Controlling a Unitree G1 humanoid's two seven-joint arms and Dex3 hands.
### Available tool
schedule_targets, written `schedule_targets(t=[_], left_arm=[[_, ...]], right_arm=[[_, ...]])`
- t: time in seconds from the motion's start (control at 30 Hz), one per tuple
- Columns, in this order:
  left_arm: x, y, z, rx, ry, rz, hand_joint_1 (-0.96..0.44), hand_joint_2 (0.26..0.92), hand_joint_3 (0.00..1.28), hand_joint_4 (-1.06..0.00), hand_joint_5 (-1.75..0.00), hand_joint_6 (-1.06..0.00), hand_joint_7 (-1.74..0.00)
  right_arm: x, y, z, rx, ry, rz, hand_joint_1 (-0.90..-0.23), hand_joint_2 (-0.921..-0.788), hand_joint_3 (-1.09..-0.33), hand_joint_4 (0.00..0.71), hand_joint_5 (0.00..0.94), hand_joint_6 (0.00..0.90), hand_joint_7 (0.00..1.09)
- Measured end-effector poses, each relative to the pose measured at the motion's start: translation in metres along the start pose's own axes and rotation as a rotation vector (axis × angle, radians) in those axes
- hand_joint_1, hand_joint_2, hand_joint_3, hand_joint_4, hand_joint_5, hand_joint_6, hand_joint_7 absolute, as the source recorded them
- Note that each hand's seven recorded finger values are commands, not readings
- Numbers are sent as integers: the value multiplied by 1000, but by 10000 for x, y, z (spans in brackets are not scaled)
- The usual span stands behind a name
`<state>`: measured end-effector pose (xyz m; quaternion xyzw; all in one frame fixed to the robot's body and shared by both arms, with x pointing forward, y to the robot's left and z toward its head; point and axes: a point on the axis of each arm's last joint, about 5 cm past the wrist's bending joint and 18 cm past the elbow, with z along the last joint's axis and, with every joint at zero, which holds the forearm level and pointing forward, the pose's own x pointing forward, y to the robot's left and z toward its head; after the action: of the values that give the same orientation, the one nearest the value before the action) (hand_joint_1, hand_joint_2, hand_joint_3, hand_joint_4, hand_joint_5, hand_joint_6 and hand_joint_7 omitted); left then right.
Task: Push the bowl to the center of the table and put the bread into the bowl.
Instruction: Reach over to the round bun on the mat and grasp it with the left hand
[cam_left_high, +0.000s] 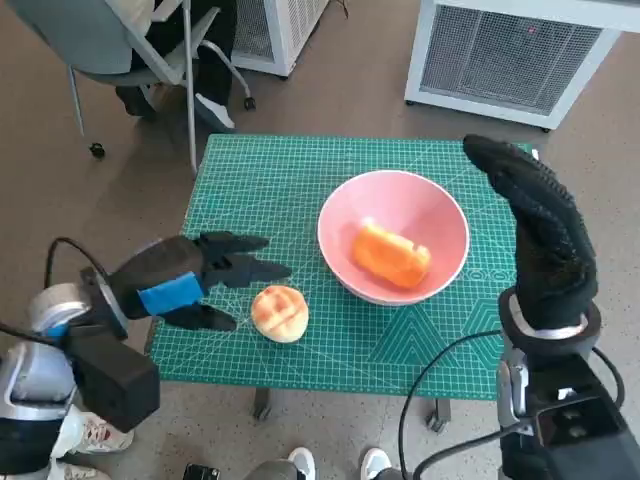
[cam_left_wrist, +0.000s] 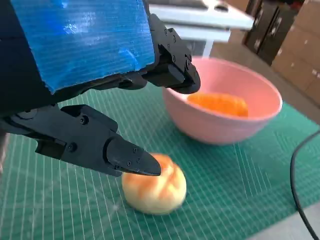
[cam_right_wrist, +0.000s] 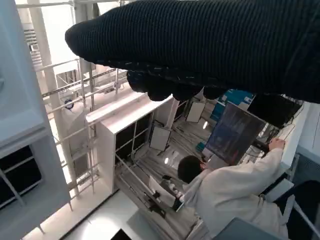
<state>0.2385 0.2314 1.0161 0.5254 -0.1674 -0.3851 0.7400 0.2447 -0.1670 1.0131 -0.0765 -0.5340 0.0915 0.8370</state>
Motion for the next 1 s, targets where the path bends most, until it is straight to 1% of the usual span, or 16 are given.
schedule_targets(t=[0.2,0.4,0.73,0.8,0.83,0.9,0.93,0.97,1.0], left_arm=[[79,-120,-19,-28,17,-50,-106,841,5,-417,-23,-513,-89],[195,-291,-86,-58,47,-108,-121,847,5,-437,-21,-524,-72],[448,-593,-214,-70,89,-136,-106,865,10,-496,-30,-535,-50],[486,-637,-227,-66,91,-137,-74,880,13,-545,-41,-579,-63],[505,-654,-234,-62,92,-134,-51,893,16,-596,-52,-629,-80],[534,-684,-248,-56,97,-131,-24,905,25,-660,-69,-690,-103],[543,-691,-254,-51,99,-130,-15,911,69,-627,-510,-646,-503],[553,-694,-260,-46,99,-128,-9,915,111,-589,-810,-600,-778],[562,-695,-268,-42,99,-124,-7,916,127,-575,-917,-584,-876]], right_arm=[[2,-16,-2,-6,1,9,-399,-921,-548,441,4,50,810],[8,-31,-1,-10,0,17,-392,-921,-549,441,4,48,814],[12,-32,-2,-11,1,21,-391,-921,-551,440,3,45,818],[12,-32,-2,-12,1,21,-390,-921,-552,440,3,44,820],[12,-32,-2,-12,1,22,-390,-921,-553,440,3,43,822],[12,-31,-2,-12,1,22,-390,-921,-554,440,3,41,824],[12,-31,-2,-13,1,22,-390,-921,-555,439,3,40,826],[12,-31,-2,-13,1,23,-390,-921,-555,439,3,39,828],[12,-31,-2,-13,1,23,-390,-921,-555,439,3,39,828]])
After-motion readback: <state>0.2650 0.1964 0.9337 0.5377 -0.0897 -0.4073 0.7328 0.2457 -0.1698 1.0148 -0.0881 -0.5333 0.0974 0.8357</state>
